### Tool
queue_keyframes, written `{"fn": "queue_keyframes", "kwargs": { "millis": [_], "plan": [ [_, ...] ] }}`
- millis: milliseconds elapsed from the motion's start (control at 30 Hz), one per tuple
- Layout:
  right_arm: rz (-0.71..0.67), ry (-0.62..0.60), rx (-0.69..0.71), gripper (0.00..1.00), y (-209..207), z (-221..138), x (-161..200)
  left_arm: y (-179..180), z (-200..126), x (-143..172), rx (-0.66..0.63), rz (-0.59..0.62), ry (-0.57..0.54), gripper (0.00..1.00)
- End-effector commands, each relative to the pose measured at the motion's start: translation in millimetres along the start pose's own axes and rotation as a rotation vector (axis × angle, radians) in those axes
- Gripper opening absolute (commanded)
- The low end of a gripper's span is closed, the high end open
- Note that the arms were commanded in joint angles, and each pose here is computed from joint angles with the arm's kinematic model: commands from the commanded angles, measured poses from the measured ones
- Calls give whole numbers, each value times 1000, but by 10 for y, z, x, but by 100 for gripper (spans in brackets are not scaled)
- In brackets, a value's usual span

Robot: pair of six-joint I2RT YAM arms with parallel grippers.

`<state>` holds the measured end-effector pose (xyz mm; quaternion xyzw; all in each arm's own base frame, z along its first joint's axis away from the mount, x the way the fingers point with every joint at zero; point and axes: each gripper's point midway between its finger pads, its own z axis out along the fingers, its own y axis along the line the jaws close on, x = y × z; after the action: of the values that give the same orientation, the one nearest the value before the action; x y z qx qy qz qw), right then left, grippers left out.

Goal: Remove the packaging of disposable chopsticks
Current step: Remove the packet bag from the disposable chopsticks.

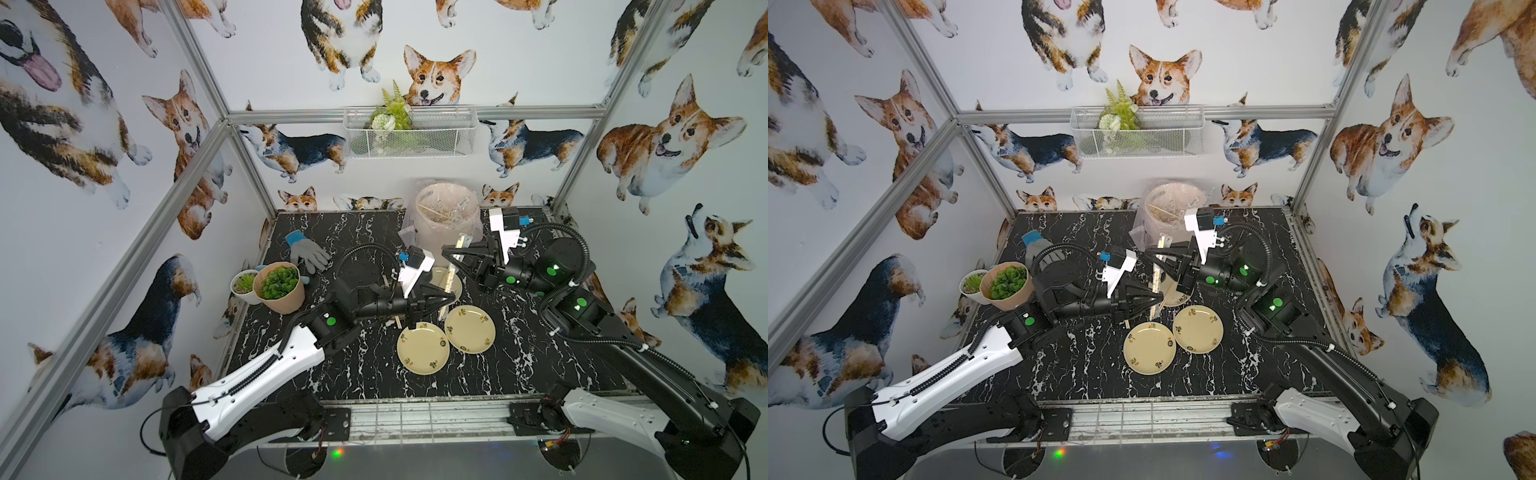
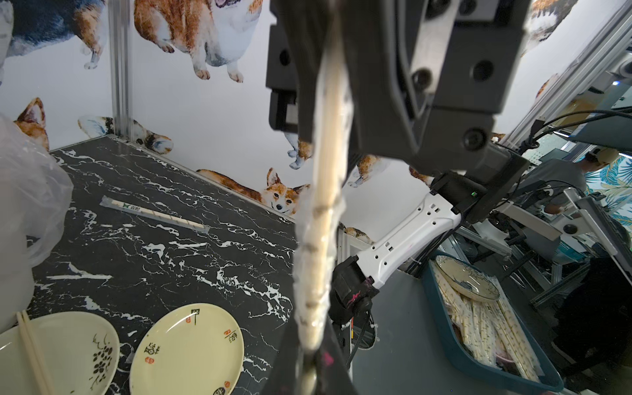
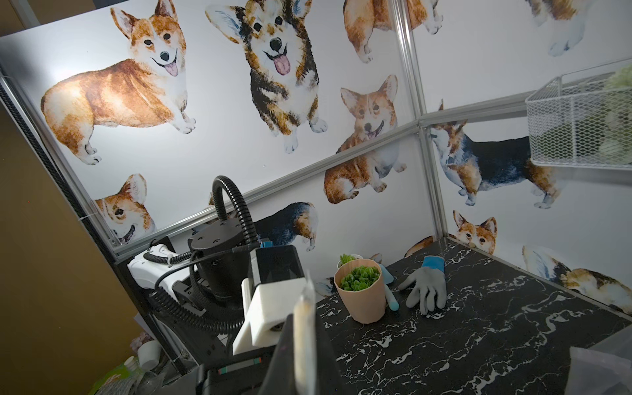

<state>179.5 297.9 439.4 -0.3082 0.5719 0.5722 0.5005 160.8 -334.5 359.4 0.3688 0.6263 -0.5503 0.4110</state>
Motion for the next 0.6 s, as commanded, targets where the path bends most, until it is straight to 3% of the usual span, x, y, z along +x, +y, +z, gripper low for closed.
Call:
{"fn": "queue_keyframes", "kwargs": {
  "millis": [0, 267, 567],
  "plan": [
    [117, 161, -38, 0, 49, 3, 559, -25, -170, -828, -71, 127, -334, 0],
    [191, 233, -1, 0, -69, -71, 945, 96, -351, -924, -190, 133, -402, 0],
    [191, 229, -23, 1, 5, -62, 852, 287, -492, -946, -287, 90, -480, 0]
  ]
}}
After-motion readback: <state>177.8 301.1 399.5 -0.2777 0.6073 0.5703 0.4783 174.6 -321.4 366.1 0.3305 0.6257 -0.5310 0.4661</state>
